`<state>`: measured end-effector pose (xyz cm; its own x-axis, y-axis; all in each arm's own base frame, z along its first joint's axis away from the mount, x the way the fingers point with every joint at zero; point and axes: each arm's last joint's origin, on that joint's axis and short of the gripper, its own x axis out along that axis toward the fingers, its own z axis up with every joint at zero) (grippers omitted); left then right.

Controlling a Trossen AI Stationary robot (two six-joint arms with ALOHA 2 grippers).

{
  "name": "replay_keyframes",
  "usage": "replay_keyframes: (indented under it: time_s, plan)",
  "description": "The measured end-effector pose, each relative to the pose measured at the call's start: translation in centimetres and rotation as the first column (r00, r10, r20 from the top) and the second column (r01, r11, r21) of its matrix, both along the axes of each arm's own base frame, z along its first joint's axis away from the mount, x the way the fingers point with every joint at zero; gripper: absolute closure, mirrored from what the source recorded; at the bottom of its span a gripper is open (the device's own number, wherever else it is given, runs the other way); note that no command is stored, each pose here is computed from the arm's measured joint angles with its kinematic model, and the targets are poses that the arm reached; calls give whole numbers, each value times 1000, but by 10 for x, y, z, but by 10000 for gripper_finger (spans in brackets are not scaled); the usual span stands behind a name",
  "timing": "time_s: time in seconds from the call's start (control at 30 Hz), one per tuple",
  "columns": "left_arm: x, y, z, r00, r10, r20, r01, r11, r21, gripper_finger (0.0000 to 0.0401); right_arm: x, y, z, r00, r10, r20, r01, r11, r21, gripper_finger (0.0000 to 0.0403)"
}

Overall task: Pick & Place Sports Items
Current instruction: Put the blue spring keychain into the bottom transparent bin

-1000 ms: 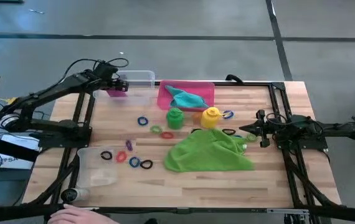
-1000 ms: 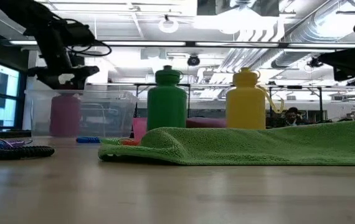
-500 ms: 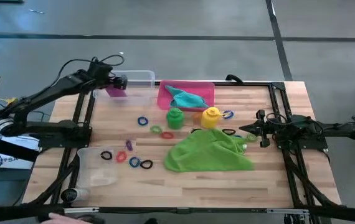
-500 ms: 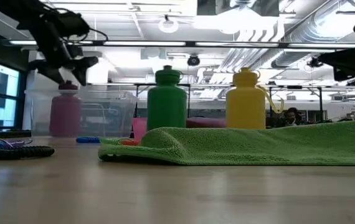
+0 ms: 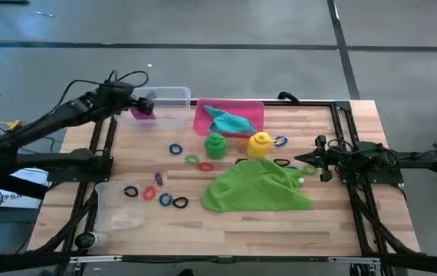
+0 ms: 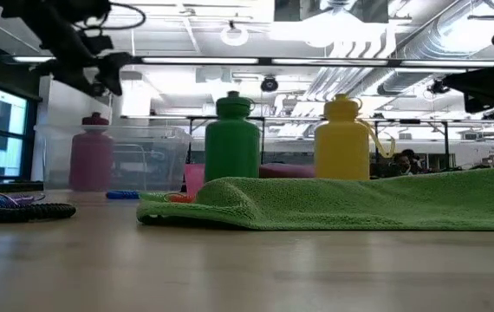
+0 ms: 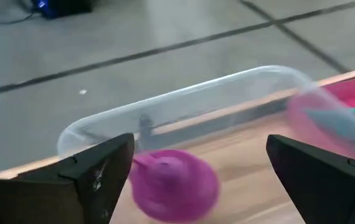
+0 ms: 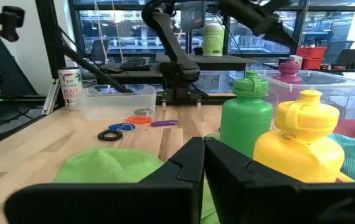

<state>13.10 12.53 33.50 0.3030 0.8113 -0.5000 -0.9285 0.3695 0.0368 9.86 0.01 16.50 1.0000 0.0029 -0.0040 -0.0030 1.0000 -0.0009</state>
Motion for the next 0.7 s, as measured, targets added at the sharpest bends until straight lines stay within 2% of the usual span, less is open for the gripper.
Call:
replay_keyframes:
  time_s: [0.2, 0.37, 0.53, 0.7]
  plan:
    - [7, -24, 7, 990, -137, 34, 136, 990, 27, 104, 0, 0, 0, 1000, 0, 0, 0, 1000, 0, 402]
    - [20, -46, 7, 960, -276, 40, 275, 961, 23, 104, 0, 0, 0, 1000, 0, 0, 0, 1000, 0, 403]
    - [37, -67, 2, 922, -379, 78, 382, 924, -21, 104, 0, 0, 0, 1000, 0, 0, 0, 1000, 0, 403]
    - [54, -83, -6, 900, -421, 112, 431, 898, -85, 104, 0, 0, 0, 1000, 0, 0, 0, 1000, 0, 403]
